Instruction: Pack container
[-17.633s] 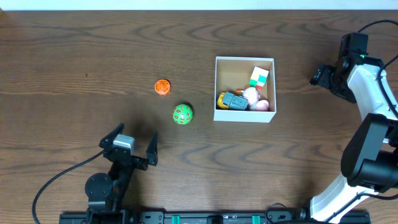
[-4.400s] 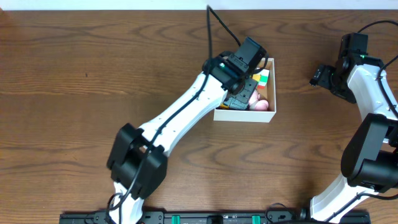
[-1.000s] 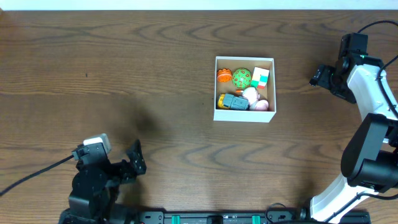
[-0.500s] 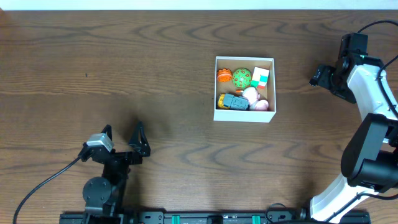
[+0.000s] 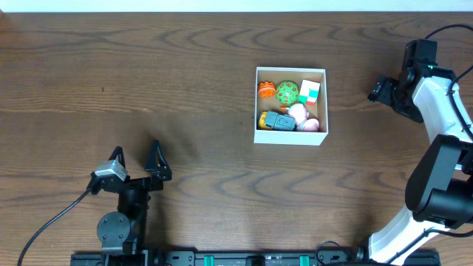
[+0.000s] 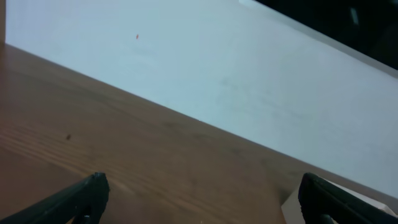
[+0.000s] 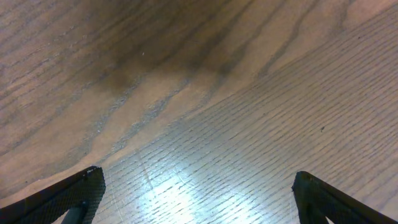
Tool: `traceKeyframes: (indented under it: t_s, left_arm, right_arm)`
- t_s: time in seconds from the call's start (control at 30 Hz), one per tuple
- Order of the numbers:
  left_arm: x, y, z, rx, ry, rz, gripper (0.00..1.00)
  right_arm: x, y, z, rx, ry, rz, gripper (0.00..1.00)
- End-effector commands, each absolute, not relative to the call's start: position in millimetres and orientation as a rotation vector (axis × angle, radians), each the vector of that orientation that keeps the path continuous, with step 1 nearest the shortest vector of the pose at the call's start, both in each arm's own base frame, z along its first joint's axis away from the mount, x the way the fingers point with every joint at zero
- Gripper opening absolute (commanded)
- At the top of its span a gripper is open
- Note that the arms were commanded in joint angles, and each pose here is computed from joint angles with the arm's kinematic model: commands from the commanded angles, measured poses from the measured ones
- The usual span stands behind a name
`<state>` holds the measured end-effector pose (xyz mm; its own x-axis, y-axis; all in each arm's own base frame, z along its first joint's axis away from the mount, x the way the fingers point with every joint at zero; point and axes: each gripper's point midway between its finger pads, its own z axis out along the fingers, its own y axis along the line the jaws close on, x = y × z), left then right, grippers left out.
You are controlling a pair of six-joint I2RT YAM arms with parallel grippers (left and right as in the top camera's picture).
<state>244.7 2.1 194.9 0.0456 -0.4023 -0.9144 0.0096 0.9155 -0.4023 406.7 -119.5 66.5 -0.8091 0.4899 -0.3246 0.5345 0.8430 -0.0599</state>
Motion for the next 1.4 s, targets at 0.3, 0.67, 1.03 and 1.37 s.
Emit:
traceKeyframes:
  t_s: [0.3,0.67,1.03,1.37]
  left_arm:
    - [245.8,-17.6,174.8,-0.092,1.573,-0.257,0.98]
    - [242.7,-24.6,141.7,0.133,1.7,-0.105,0.98]
    - [243.4,-18.2,140.3,0.112,1.707,-0.067,0.98]
    - [243.4,-18.3,140.3,0.113,1.707,-0.067,0.98]
  right_arm:
    - [408.2,-120.9,76.5,0.797,2.689,-0.21,0.99]
    - [408.2,-120.9,76.5,0.797,2.689,-0.21,0.99]
    - [408.2,-120.9,76.5,0.797,2.689,-0.21,0.99]
    - [408.2,-120.9,76.5,0.797,2.689,-0.21,0.99]
